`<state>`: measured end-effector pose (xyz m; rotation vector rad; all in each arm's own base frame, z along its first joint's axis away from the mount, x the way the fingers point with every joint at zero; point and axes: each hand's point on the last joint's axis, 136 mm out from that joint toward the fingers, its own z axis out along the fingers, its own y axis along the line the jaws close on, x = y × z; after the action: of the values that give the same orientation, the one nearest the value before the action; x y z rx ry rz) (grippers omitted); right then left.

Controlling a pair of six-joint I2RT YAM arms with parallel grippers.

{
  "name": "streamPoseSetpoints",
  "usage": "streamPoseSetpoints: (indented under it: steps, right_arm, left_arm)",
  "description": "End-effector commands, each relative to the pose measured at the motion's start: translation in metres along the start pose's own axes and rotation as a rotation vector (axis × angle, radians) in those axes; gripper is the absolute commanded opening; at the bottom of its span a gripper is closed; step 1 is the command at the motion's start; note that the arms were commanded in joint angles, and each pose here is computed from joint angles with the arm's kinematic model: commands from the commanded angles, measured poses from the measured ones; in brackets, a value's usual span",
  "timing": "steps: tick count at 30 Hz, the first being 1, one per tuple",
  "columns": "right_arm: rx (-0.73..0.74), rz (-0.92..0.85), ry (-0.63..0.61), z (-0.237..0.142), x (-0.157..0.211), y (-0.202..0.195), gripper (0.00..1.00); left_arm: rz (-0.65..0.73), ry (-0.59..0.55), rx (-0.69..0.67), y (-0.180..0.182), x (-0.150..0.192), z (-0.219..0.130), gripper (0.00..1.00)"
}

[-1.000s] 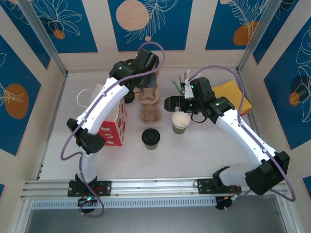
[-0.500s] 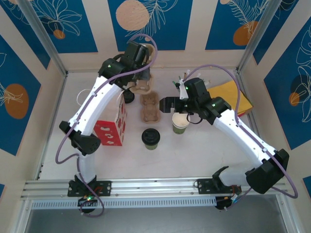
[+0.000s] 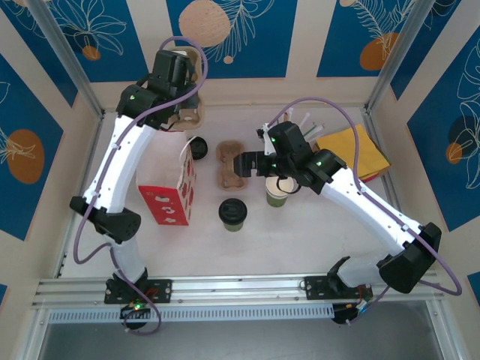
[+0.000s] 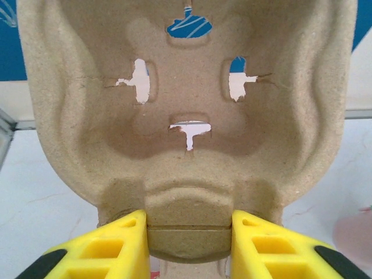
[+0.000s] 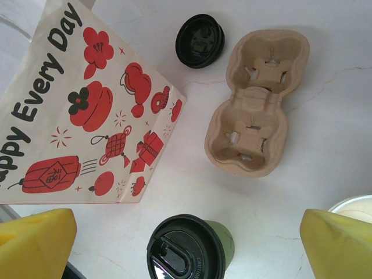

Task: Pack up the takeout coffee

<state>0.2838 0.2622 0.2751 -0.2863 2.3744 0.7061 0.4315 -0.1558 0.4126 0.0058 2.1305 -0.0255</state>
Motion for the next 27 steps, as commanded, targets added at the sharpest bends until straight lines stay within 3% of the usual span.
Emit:
streamPoseSetpoints:
  steps: [1,17,27]
  right_arm:
    - [0.015,0.002,-0.015,-0.006,-0.005,0.003,0.99]
    - [-0.042,-0.042,0.002,0.002,-0.004,0.023,0.99]
    - [-0.195,-0.085,0.0,-0.004,-0.004,0.052,0.99]
  left_arm:
    - [0.012,-0.054,-0.067,0.027,-0.01,-0.019,0.32]
    - [0.01,-0.007,-0.031,0.057,0.056,-0.062,0.32]
    - [0.005,0.077,0.004,0.061,0.092,-0.073,0.31]
